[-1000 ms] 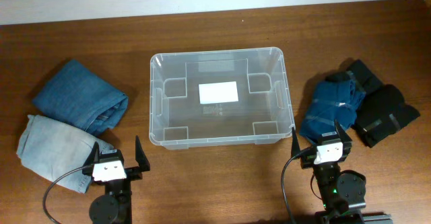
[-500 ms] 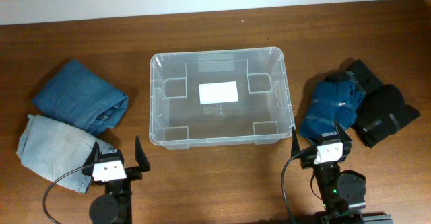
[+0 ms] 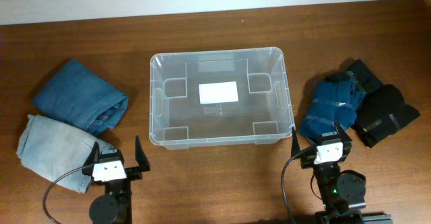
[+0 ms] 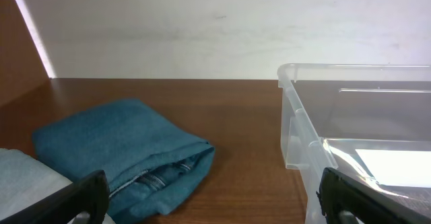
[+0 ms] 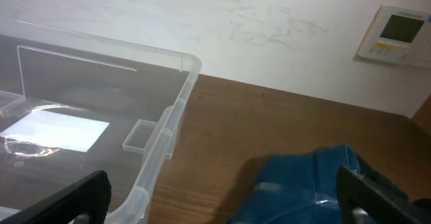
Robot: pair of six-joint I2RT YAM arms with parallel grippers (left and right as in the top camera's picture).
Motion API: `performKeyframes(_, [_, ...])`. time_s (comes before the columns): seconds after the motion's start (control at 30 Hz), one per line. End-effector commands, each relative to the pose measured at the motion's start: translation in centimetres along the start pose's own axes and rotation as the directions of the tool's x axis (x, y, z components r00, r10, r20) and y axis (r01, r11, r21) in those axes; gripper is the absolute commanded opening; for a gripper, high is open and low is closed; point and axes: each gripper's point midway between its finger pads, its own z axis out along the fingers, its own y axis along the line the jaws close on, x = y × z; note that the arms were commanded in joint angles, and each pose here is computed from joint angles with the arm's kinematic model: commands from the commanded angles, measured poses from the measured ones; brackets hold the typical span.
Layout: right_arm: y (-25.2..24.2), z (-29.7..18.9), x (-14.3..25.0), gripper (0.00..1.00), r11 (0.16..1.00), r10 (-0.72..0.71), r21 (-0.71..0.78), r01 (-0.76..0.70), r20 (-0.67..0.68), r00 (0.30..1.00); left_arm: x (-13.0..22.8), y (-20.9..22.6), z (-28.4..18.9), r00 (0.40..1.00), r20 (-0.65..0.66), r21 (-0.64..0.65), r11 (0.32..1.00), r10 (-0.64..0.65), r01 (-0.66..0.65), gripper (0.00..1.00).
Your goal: Pack container
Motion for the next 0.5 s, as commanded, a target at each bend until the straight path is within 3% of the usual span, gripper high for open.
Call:
performKeyframes(0.0, [0.3, 0.0, 0.2, 0.98, 1.0, 0.006, -0.019, -0.006, 0.003, 1.0, 0.2, -0.1, 0.0, 1.0, 0.003, 0.006, 1.0, 0.015, -0.015, 0.99])
performKeyframes(0.13, [0.3, 0.0, 0.2, 0.98, 1.0, 0.008, -0.02, -0.008, 0.002, 1.0, 0.1, -0.1, 0.0, 1.0, 0.003, 0.006, 1.0, 0.015, -0.015, 0.99])
performKeyframes(0.23, [0.3, 0.0, -0.1, 0.99, 0.994, 0.11, -0.022, -0.11, 0.009, 0.994, 0.1, -0.3, 0.0, 1.0, 0.005, 0.017, 1.0, 0.013, -0.013, 0.99])
performKeyframes(0.33, [0.3, -0.1, -0.2, 0.98, 0.977, 0.213, -0.022, -0.213, -0.003, 0.977, -1.3, -1.0, -0.1, 0.999, 0.045, 0.063, 0.998, -0.025, 0.022, 0.99])
performKeyframes(0.47, [-0.4, -0.7, -1.5, 0.98, 0.974, 0.225, 0.005, -0.225, -0.028, 0.974, -3.7, -1.1, -0.8, 0.997, 0.042, 0.079, 0.995, -0.062, 0.058, 0.99])
